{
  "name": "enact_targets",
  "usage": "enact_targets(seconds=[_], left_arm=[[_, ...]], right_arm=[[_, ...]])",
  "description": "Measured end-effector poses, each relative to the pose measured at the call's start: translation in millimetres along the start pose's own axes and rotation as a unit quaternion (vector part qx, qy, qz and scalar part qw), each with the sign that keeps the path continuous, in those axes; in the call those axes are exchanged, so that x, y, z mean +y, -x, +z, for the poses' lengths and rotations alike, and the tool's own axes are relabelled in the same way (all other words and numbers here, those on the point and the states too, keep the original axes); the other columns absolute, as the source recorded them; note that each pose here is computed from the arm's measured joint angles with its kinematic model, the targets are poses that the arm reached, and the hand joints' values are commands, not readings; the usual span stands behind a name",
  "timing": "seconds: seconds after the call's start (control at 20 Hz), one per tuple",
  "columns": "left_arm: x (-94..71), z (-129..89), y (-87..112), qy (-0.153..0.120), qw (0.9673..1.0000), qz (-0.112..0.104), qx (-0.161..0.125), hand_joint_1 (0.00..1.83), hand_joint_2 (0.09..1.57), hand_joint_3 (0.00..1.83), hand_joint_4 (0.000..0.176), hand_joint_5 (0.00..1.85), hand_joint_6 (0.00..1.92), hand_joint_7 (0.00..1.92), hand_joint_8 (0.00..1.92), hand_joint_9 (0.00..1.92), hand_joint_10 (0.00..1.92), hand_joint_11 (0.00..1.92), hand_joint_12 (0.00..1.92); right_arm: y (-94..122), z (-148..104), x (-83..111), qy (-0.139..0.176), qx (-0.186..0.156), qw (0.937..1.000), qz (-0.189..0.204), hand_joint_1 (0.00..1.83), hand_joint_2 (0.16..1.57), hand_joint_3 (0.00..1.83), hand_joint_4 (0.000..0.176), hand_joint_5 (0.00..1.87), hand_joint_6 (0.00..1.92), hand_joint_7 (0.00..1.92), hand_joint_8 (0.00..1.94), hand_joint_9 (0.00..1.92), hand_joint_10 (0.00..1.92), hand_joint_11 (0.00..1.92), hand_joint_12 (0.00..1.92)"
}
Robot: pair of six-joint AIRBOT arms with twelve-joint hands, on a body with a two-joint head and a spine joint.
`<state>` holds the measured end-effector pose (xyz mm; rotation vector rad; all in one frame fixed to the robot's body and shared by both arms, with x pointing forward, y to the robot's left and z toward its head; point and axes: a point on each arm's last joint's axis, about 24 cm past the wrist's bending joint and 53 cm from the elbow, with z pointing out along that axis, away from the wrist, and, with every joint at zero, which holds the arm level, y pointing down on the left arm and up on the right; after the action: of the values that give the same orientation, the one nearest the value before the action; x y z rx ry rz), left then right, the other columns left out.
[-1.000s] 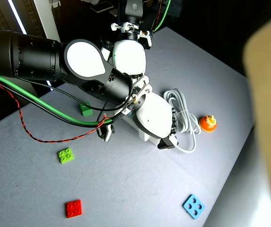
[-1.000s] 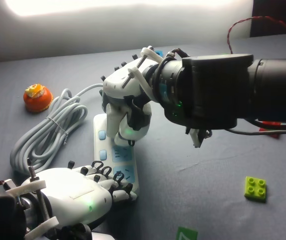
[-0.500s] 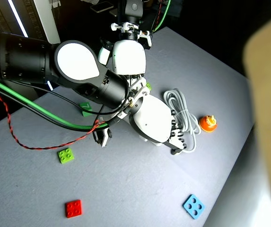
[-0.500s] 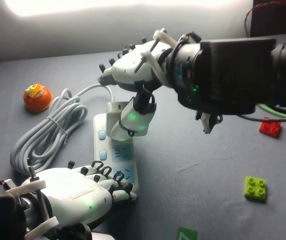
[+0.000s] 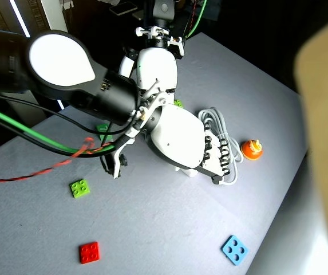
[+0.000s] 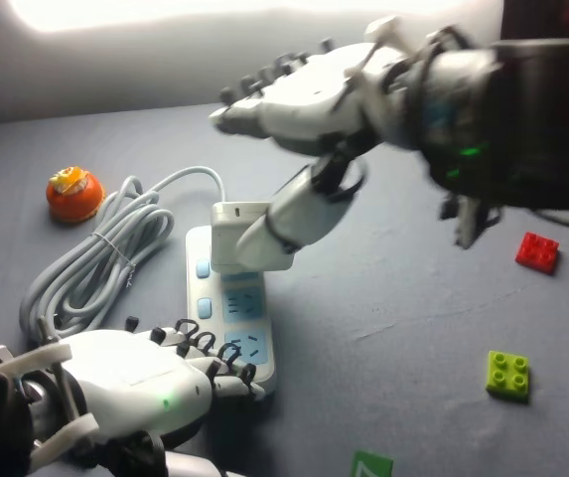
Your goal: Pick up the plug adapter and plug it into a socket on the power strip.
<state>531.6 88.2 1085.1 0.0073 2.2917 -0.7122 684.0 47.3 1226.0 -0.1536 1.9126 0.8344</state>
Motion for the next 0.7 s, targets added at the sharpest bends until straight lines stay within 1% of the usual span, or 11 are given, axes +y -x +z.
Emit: enact_targets(seconds=[0.1,0.15,0.2,0.3,0.35,0.4,0.45,0.5,0.6,0.65,0.7], left_arm=[[-0.3,-1.2,2.4,-0.002,1.0000,-0.005,-0.002,0.00,1.26,0.00,0.000,0.15,0.00,0.13,0.00,0.13,0.00,0.00,0.39],[-1.6,-2.2,4.8,-0.005,0.9999,-0.008,-0.004,0.00,1.26,0.00,0.000,0.17,0.01,0.15,0.01,0.14,0.01,0.00,0.42],[-1.2,-3.2,7.2,-0.005,0.9999,-0.012,-0.007,0.00,1.27,0.00,0.000,0.17,0.00,0.16,0.01,0.16,0.01,0.00,0.44],[-0.8,-4.2,13.8,-0.005,0.9998,-0.015,-0.014,0.02,1.26,0.00,0.000,0.21,0.01,0.21,0.01,0.19,0.01,0.00,0.52],[-1.2,-5.0,18.1,-0.006,0.9997,-0.016,-0.019,0.04,1.25,0.00,0.000,0.20,0.00,0.19,0.00,0.18,0.00,0.00,0.51],[-2.3,-5.4,23.6,-0.008,0.9995,-0.018,-0.025,0.02,1.26,0.00,0.000,0.18,0.00,0.17,0.00,0.15,0.00,0.00,0.44],[-2.3,-5.5,26.8,-0.009,0.9994,-0.017,-0.029,0.04,1.26,0.00,0.000,0.19,0.00,0.17,0.00,0.15,0.00,0.00,0.41],[-2.4,-6.8,32.8,-0.010,0.9991,-0.020,-0.036,0.02,1.26,0.00,0.000,0.21,0.01,0.20,0.01,0.18,0.01,0.00,0.48],[-3.0,-8.4,41.8,-0.013,0.9988,-0.016,-0.045,0.02,1.26,0.00,0.000,0.21,0.00,0.20,0.00,0.18,0.00,0.00,0.47],[1.4,-13.2,49.4,-0.011,0.9984,-0.013,-0.054,0.04,1.26,0.00,0.000,0.23,0.00,0.21,0.00,0.20,0.01,0.00,0.52],[3.0,-14.3,51.0,-0.010,0.9983,-0.014,-0.056,0.04,1.26,0.00,0.000,0.23,0.00,0.21,0.00,0.20,0.01,0.00,0.52]], right_arm=[[12.4,-18.4,-11.2,-0.005,-0.002,0.9996,0.029,0.36,0.90,0.00,0.000,0.09,0.00,0.14,0.00,0.14,0.01,0.00,0.58],[17.4,-27.8,-17.8,-0.010,-0.005,0.9991,0.041,0.34,0.90,0.01,0.000,0.10,0.01,0.16,0.01,0.16,0.01,0.00,0.60],[21.9,-39.9,-25.0,-0.015,-0.010,0.9989,0.043,0.32,0.91,0.00,0.000,0.11,0.00,0.18,0.01,0.18,0.01,0.00,0.68],[25.4,-59.4,-38.4,-0.026,-0.017,0.9986,0.044,0.31,0.93,0.01,0.000,0.13,0.01,0.19,0.00,0.19,0.01,0.00,0.73],[25.9,-66.7,-45.8,-0.035,-0.018,0.9981,0.048,0.31,0.93,0.01,0.000,0.12,0.00,0.17,0.00,0.18,0.00,0.00,0.75],[26.8,-76.5,-56.9,-0.047,-0.022,0.9963,0.068,0.30,0.94,0.01,0.000,0.11,0.00,0.16,0.00,0.17,0.00,0.00,0.73],[28.0,-84.5,-65.0,-0.055,-0.026,0.9951,0.078,0.32,0.95,0.01,0.001,0.12,0.00,0.16,0.00,0.16,0.00,0.00,0.72],[28.1,-93.6,-74.4,-0.063,-0.029,0.9944,0.080,0.33,0.95,0.01,0.000,0.14,0.01,0.20,0.01,0.19,0.01,0.00,0.77],[23.6,-109.0,-92.4,-0.081,-0.028,0.9940,0.067,0.35,0.96,0.00,0.000,0.18,0.01,0.23,0.01,0.22,0.01,0.00,0.89],[22.0,-135.8,-109.7,-0.102,-0.034,0.9918,0.070,0.34,0.97,0.00,0.000,0.20,0.00,0.23,0.00,0.24,0.01,0.00,0.97],[21.7,-142.2,-112.6,-0.105,-0.036,0.9913,0.070,0.34,0.97,0.00,0.000,0.20,0.00,0.23,0.00,0.24,0.01,0.00,0.97]])
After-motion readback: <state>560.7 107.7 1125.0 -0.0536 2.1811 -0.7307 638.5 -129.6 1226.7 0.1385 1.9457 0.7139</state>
